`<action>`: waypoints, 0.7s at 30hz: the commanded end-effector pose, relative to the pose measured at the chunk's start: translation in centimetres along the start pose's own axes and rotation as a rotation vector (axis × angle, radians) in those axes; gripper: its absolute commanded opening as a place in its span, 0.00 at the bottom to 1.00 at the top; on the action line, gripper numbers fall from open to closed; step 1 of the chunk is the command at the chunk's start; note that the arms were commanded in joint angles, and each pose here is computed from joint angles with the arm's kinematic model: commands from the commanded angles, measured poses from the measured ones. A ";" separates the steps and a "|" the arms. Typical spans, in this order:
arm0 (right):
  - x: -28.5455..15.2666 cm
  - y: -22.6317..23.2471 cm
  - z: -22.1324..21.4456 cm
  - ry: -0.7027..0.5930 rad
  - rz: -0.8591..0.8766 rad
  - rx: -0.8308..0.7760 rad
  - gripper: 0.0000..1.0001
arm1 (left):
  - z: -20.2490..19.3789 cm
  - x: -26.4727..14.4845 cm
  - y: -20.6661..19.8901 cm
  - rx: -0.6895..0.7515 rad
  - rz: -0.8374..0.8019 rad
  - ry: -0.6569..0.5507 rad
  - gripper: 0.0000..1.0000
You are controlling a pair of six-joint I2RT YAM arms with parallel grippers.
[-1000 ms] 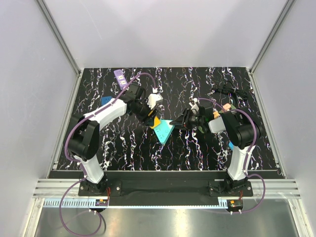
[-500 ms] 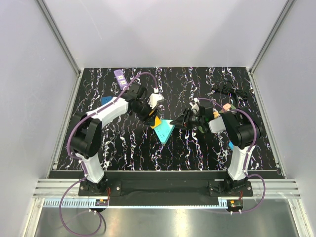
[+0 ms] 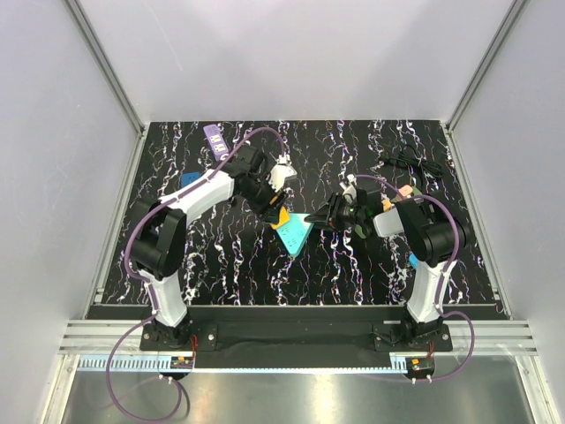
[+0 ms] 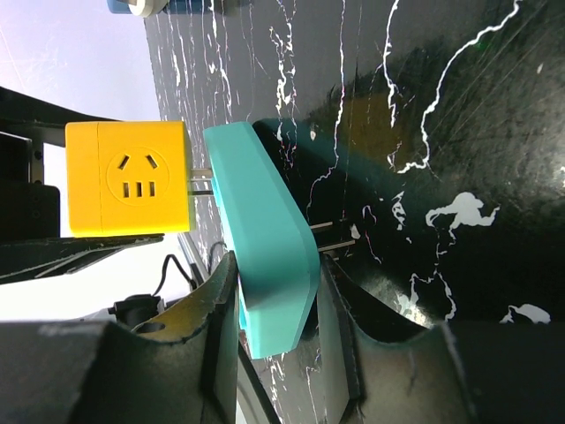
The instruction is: Insert the plug
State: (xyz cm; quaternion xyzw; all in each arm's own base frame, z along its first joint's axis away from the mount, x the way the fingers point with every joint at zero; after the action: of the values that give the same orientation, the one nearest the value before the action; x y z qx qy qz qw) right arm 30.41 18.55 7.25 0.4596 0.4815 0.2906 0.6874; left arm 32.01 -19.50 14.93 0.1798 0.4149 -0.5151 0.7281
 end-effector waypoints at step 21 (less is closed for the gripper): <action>1.2 1.1 -1.5 0.049 -0.009 -0.045 0.00 | -2.2 8.7 -4.3 -0.134 -0.008 0.158 0.00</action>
State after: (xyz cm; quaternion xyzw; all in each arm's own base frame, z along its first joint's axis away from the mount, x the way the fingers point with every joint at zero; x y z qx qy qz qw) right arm 30.99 18.55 7.34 0.4563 0.4690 0.2815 0.7018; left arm 30.86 -21.86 14.05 0.2302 0.4375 -0.4470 0.7455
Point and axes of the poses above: each gripper's point midway between its finger pads, its own x axis out along the fingers, its own y axis along the line the jaws close on, z = x × y, the point moved 9 cm from there along -x, back along the fingers, and after that the axes turned 5 degrees about x, right-handed, at the moved point
